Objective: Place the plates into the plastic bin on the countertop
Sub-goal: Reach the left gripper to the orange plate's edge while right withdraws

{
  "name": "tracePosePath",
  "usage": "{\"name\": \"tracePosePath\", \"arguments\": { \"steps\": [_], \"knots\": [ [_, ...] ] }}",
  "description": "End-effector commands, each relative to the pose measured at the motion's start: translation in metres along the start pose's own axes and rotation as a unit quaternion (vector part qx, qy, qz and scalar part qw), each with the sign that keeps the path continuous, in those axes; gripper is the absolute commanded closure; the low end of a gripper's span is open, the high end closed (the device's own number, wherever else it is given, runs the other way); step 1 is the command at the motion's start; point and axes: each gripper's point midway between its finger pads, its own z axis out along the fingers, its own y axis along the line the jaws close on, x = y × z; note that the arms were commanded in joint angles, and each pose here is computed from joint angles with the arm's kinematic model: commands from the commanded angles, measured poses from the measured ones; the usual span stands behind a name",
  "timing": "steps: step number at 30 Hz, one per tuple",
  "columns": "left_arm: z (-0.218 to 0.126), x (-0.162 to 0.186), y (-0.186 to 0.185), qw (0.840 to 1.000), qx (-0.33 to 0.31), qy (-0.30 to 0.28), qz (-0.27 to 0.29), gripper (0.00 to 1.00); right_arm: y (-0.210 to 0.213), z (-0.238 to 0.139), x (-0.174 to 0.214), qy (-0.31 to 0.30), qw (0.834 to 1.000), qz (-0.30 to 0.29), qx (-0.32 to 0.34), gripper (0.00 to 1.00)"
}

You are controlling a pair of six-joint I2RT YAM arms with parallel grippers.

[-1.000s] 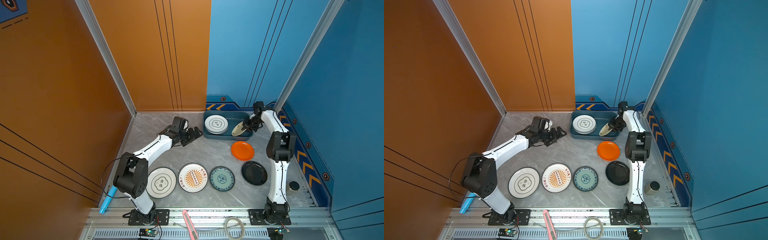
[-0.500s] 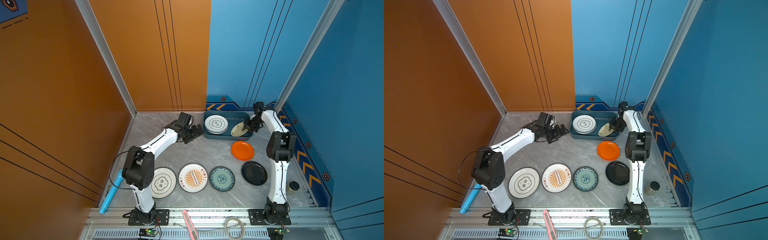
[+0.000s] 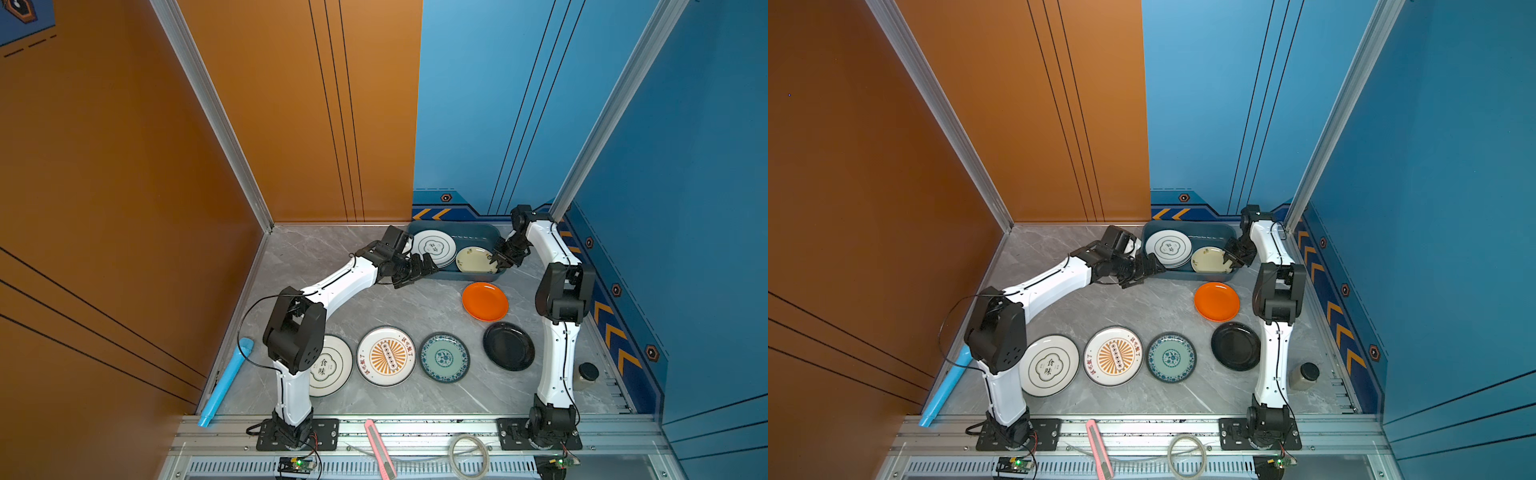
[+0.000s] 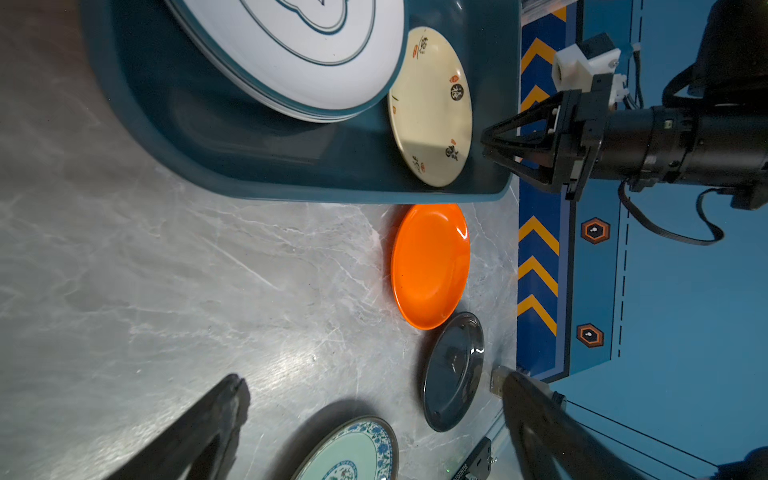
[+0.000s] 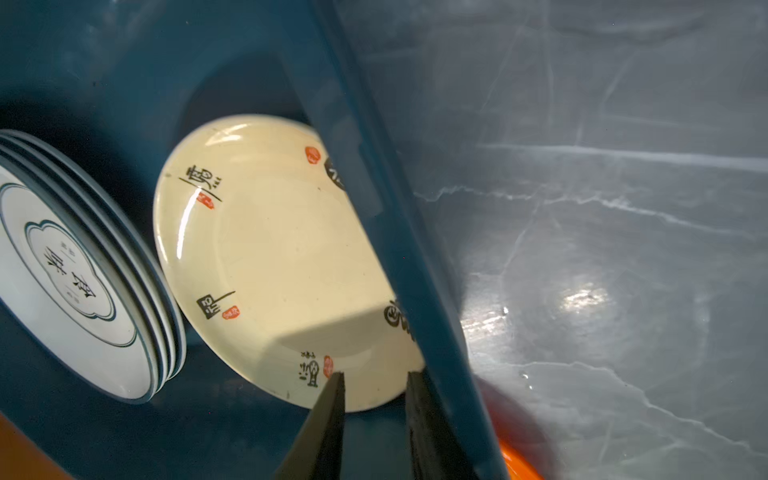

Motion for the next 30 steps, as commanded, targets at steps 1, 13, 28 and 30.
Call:
{"name": "tracePosePath", "arguments": {
  "steps": [1, 13, 28, 30],
  "knots": [
    [0.010, 0.015, -0.017, 0.999, 0.016, 0.029, 0.026, 0.02, -0.008, -0.033, -0.005, -0.027, 0.999, -0.003, 0.016, 0.71],
    [0.067, 0.068, -0.036, 0.996, 0.019, 0.072, 0.042, 0.04, 0.014, -0.111, 0.004, -0.083, 0.995, -0.023, -0.048, 0.68],
    [0.146, 0.083, -0.030, 0.999, 0.030, 0.043, -0.013, 0.35, -0.002, -0.165, 0.052, -0.105, 0.989, -0.007, -0.100, 0.65],
    [0.153, 0.085, -0.031, 0.998, 0.033, 0.042, -0.014, 0.39, -0.004, -0.165, 0.057, -0.104, 0.990, -0.005, -0.100, 0.65]
  ]
}}
